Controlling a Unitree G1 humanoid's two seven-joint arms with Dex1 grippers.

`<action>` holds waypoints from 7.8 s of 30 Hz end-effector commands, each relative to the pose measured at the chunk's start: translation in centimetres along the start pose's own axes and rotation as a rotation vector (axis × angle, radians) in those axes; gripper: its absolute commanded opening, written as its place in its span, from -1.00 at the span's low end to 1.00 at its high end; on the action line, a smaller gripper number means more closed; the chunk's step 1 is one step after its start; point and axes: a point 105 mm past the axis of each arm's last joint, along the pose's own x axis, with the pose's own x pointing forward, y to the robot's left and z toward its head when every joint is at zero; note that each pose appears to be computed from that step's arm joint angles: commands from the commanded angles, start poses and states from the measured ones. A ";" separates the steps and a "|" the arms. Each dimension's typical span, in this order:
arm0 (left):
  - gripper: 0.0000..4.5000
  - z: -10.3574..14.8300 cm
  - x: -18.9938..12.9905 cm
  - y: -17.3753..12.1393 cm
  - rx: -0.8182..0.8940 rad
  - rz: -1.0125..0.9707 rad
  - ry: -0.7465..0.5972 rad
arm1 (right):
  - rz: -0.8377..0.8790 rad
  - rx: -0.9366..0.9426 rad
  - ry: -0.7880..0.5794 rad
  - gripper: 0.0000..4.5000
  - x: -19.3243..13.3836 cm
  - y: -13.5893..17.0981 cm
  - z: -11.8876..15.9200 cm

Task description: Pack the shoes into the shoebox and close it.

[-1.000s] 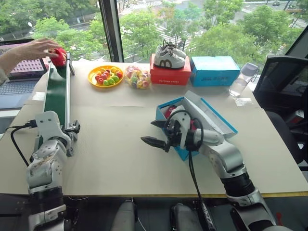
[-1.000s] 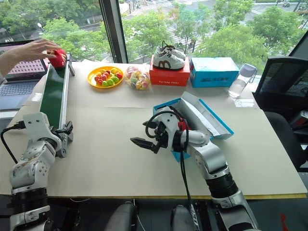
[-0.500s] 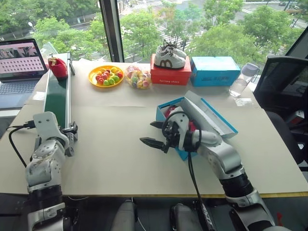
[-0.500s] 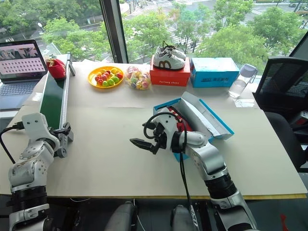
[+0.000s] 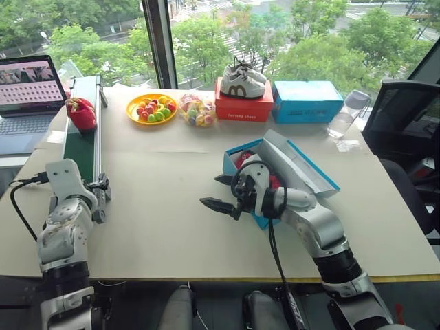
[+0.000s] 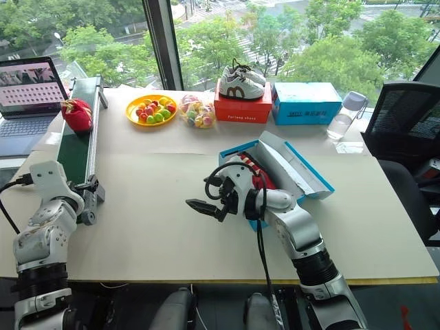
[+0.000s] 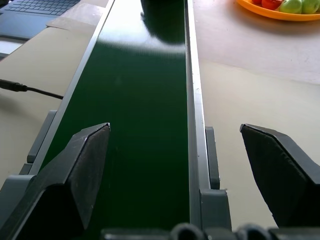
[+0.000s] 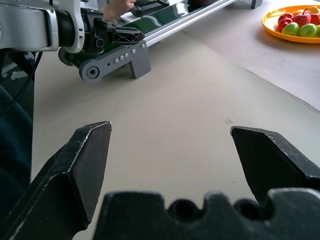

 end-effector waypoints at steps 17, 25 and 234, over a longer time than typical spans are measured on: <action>0.99 0.7 0.6 -0.6 -0.004 0.017 -0.020 | -0.028 -0.044 -0.059 1.00 -0.3 0.1 1.6; 0.99 0.2 0.6 0.1 -0.024 0.074 0.002 | -0.025 -0.046 -0.061 1.00 -0.2 0.1 1.6; 1.00 2.3 -13.4 -24.1 -0.078 -1.252 -0.127 | -1.086 1.296 -0.756 -0.53 -18.5 -22.0 -7.3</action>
